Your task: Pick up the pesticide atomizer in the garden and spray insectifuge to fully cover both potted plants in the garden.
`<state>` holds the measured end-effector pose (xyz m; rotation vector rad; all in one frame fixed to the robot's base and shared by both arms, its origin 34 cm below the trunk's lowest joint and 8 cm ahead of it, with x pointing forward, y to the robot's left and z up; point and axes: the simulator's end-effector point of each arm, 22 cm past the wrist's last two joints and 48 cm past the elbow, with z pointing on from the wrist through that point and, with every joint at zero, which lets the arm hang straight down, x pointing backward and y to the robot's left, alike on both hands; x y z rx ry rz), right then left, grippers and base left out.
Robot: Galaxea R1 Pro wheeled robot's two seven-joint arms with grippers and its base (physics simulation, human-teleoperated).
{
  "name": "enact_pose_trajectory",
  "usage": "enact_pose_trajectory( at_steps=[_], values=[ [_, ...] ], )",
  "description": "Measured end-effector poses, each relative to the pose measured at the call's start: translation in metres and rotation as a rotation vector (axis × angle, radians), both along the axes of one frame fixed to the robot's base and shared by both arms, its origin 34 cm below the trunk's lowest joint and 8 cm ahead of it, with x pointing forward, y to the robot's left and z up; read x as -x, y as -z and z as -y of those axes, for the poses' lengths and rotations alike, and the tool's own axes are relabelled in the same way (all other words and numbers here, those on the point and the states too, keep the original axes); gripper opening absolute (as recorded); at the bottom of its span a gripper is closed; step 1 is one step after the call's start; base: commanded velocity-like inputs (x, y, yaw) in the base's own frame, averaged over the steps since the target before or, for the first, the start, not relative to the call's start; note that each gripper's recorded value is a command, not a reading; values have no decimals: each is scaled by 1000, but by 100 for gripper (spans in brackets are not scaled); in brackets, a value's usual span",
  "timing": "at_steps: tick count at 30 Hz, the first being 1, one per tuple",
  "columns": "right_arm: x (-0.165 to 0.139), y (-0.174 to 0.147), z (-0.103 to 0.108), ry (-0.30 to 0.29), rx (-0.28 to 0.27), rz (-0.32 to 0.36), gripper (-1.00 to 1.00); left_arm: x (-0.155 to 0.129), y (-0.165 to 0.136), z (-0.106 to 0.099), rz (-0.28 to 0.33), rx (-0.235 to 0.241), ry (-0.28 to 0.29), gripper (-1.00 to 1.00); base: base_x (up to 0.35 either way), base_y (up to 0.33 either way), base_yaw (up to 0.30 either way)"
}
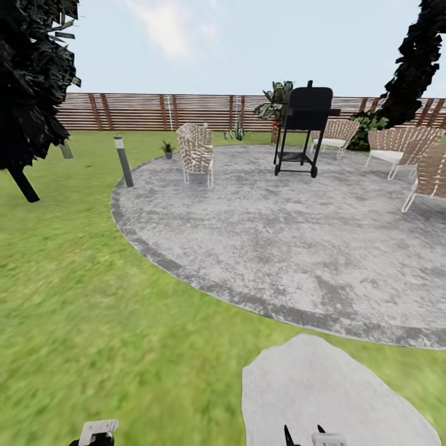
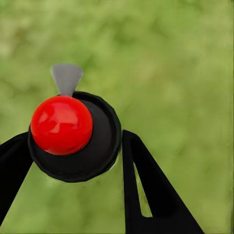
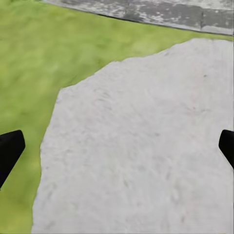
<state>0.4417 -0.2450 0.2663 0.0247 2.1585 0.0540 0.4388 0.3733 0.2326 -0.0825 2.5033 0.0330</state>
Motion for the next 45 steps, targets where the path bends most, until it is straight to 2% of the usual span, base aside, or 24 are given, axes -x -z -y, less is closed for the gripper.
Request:
enact_pose_trajectory(
  at_steps=[16, 20, 45],
  values=[
    [-1, -1, 2, -1, 5, 2, 100, 0, 0, 0, 0, 0, 0, -100, 300, -198, 53],
    [-2, -1, 17, 5, 25, 5, 100, 0, 0, 0, 0, 0, 0, -100, 306, -164, 0],
    [-3, -2, 22, 1, 35, 8, 100, 2, 1, 0, -6, 1, -1, -100, 339, -22, 0]
  ],
)
